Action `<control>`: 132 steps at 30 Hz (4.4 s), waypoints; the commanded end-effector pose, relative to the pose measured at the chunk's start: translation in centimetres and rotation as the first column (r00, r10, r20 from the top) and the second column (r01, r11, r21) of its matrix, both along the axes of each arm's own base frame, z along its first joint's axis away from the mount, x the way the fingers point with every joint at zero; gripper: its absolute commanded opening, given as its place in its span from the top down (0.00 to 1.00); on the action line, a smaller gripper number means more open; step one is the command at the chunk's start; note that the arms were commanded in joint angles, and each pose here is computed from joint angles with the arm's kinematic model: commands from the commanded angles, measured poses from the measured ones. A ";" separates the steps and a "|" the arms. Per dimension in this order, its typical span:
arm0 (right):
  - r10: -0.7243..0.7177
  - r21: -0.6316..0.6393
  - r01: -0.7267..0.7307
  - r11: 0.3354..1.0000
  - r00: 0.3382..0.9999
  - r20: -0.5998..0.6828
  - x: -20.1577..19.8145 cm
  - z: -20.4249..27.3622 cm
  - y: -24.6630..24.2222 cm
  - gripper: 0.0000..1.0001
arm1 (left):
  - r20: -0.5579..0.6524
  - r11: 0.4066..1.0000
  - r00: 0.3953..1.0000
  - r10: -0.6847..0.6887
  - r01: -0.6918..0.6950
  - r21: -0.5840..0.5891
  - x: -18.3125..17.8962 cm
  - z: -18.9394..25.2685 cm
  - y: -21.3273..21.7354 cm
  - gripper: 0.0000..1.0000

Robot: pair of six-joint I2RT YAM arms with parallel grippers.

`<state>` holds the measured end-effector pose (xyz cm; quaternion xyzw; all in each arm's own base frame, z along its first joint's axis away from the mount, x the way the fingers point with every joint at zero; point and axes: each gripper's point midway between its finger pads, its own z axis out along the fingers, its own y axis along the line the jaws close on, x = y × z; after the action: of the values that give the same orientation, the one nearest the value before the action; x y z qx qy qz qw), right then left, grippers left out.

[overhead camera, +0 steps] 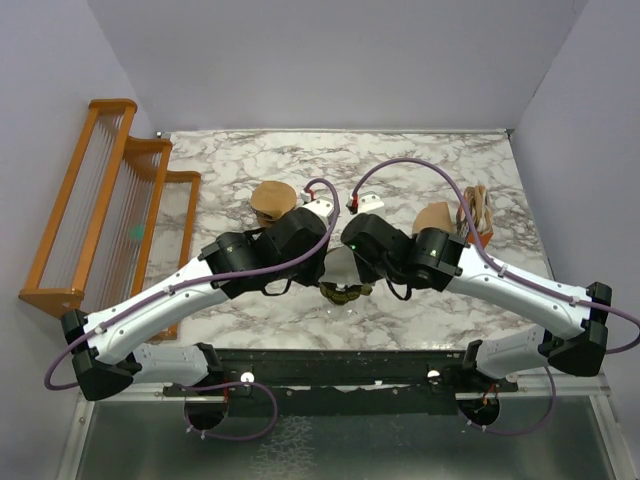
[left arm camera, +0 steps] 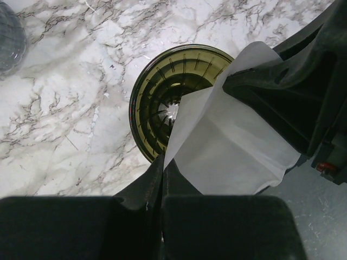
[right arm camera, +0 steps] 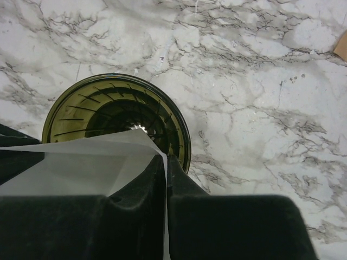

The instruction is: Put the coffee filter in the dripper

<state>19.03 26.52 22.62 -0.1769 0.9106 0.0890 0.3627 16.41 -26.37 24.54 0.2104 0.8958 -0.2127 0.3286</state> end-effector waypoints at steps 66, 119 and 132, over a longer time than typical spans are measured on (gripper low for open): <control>0.073 0.085 -0.068 0.994 0.996 -0.051 0.4 -0.1 3.9 0.99 | 0.242 0.973 0.942 0.231 -0.224 -0.056 3.1 5.6 5.6 0.40; 0.077 0.005 -0.077 0.997 0.987 -0.139 0.2 -4.8 4.9 0.96 | 0.257 0.972 0.937 0.235 -0.232 -0.039 2.9 5.0 6.6 0.38; 0.084 0.006 -0.084 0.996 0.988 -0.132 0.1 -3.4 4.4 0.97 | 0.253 0.972 0.939 0.233 -0.231 -0.037 2.9 4.8 6.4 0.39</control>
<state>19.41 31.23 17.66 -0.2056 0.9265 0.1053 0.2970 19.04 -20.50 29.50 0.1339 0.8643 -0.1578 0.4585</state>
